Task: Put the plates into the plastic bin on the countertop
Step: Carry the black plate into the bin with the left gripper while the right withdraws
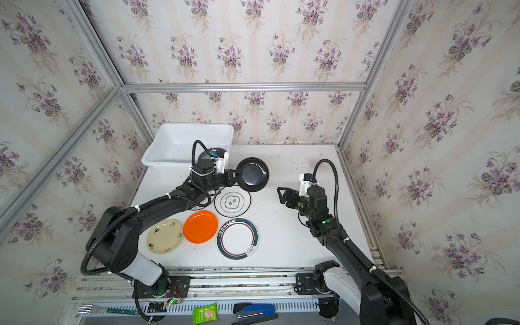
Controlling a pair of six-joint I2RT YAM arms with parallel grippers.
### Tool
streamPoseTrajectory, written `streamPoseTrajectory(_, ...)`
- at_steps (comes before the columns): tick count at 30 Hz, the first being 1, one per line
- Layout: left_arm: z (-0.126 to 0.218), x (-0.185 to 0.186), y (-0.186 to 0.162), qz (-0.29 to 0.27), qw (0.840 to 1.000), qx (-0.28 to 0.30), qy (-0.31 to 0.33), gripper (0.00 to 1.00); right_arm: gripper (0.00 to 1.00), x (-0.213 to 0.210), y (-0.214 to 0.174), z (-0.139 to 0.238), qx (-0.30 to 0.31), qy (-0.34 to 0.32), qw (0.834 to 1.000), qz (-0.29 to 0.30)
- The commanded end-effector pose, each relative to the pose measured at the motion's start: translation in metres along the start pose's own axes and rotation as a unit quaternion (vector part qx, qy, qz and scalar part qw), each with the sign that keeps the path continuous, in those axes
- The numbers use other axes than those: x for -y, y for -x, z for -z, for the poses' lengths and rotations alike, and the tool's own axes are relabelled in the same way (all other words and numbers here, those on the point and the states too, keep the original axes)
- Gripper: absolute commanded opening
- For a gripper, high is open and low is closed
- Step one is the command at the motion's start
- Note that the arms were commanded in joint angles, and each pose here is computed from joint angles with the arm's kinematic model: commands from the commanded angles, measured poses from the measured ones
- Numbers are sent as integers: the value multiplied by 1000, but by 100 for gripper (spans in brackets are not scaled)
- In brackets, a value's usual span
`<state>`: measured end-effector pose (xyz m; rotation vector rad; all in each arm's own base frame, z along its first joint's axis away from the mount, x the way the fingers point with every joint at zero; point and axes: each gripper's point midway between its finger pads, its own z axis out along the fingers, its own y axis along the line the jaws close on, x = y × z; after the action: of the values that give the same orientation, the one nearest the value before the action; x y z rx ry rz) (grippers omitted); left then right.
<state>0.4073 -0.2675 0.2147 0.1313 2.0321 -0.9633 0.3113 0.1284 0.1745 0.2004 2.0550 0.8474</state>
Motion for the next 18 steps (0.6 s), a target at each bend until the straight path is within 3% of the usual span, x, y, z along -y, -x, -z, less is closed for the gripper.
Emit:
streamPoseTrajectory(1,14,-9,30,-10,999,43,23,0,77,3,1,2,5,-10,1000,9)
streamPoseTrajectory(6,37,-26,70,-3,995,84,50,0,76,6,1,4,9,-19,1000,11)
streamPoseTrajectory(14,78,-96,127,7,967,162,196,0,76,5,-1,6,8,-15,1000,10)
streamPoseTrajectory(18,85,-122,147,10,955,170,244,0,77,5,-4,9,6,-11,1000,2)
